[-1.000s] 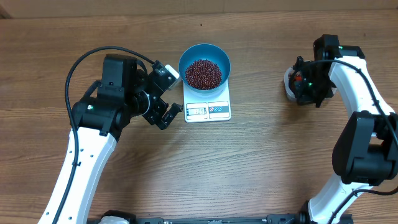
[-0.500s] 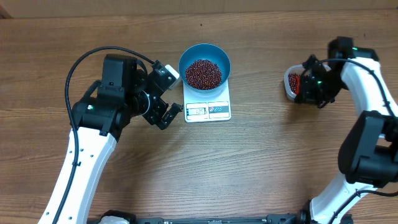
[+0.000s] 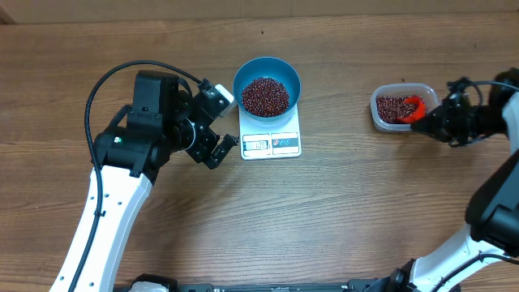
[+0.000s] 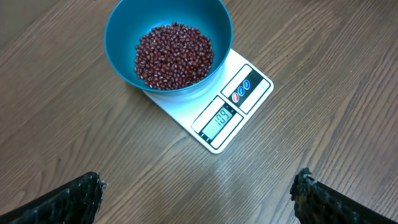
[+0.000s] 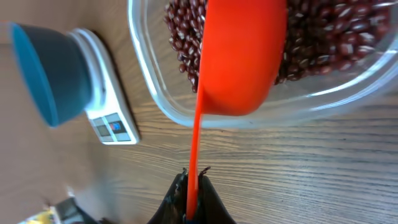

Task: Scoop item into bowl and weigh 150g on scale
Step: 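Lift a fifth scoopful of beans out of the tub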

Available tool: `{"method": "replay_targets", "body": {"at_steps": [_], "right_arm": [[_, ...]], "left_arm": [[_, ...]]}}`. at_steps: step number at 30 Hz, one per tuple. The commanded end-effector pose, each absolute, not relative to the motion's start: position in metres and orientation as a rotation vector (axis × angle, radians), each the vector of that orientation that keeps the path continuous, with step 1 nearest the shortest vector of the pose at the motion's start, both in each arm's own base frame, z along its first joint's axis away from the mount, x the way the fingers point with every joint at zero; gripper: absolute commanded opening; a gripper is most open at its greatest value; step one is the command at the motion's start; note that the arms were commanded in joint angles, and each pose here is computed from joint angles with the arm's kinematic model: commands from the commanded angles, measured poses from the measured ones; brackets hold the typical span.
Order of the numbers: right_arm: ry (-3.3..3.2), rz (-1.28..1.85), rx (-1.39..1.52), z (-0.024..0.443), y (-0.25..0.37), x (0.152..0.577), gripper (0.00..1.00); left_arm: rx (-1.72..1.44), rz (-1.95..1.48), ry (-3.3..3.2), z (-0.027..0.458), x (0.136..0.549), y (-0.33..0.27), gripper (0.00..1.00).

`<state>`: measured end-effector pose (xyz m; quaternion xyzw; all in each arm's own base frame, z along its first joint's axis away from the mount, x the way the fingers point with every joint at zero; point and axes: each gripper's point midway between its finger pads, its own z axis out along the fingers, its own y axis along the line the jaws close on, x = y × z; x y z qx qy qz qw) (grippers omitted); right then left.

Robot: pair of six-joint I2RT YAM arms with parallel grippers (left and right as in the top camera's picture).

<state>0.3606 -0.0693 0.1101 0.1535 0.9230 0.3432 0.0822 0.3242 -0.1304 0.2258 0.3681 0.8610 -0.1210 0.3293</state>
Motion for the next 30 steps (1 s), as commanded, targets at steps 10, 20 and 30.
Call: {"method": "replay_targets", "body": {"at_steps": [10,20,30], "right_arm": [[2.525,1.264,0.302,0.140,-0.066,0.358,0.04],[2.413,1.380,0.317,0.157,-0.057,0.364,0.04],[2.371,1.486,0.285,0.170,-0.033,0.368,0.04]], "left_arm": [[0.946,-0.327,2.227,0.237,0.324,-0.131,1.00],[0.946,-0.327,2.227,0.237,0.324,-0.131,1.00],[0.946,-0.327,2.227,0.237,0.324,-0.131,1.00]]}}
